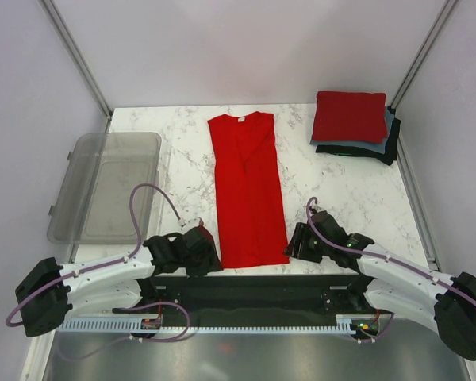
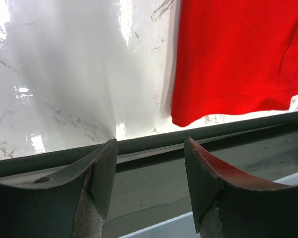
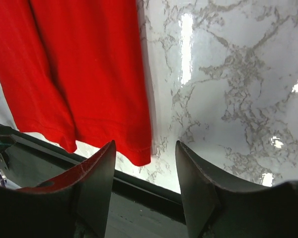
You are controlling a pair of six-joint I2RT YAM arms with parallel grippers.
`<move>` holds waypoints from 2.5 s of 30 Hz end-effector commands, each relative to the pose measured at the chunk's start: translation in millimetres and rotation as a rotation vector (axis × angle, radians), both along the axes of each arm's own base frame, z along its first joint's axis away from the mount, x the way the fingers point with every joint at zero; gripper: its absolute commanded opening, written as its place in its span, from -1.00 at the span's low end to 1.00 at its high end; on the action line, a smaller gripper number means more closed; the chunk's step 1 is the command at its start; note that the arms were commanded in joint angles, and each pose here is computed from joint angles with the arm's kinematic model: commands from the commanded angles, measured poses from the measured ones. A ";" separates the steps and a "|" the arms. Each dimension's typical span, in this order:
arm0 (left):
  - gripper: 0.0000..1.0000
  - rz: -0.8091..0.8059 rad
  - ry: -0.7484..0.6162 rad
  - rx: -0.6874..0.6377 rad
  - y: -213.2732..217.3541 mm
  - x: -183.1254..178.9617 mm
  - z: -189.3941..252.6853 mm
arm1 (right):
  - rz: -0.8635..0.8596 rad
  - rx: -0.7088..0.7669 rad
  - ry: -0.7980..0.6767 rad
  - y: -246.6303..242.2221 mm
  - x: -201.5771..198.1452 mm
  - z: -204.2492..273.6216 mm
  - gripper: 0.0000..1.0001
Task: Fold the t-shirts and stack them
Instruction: Fold the tshirt
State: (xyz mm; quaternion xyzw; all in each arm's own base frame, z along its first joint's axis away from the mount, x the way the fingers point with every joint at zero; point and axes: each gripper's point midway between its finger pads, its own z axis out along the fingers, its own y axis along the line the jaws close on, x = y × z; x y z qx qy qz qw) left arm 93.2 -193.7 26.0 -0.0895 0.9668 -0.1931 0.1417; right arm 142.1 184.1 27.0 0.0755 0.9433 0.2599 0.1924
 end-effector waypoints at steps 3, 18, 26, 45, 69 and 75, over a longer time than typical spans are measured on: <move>0.26 0.081 -0.049 -0.052 -5.8 11.9 2.1 | 0.019 -0.021 0.011 1.6 -2.3 -11.4 0.10; 0.32 0.125 -0.154 -0.148 -12.8 28.7 15.2 | 0.064 -0.060 0.017 6.6 -3.1 -26.0 -0.23; 0.14 0.118 -0.126 -0.147 -21.9 29.4 -5.7 | 0.084 -0.070 0.022 6.4 -5.3 -30.6 -0.48; -0.96 0.032 -0.073 -0.197 -34.3 4.9 12.2 | 0.073 0.004 0.106 2.0 -38.4 -20.0 -1.00; -0.96 0.097 -0.337 0.089 -20.3 138.2 122.0 | 0.030 -0.271 -0.283 20.9 125.1 130.6 -1.00; -0.96 0.111 -0.322 0.142 -12.7 187.7 113.2 | 0.040 -0.301 -0.278 27.6 180.6 130.2 -1.00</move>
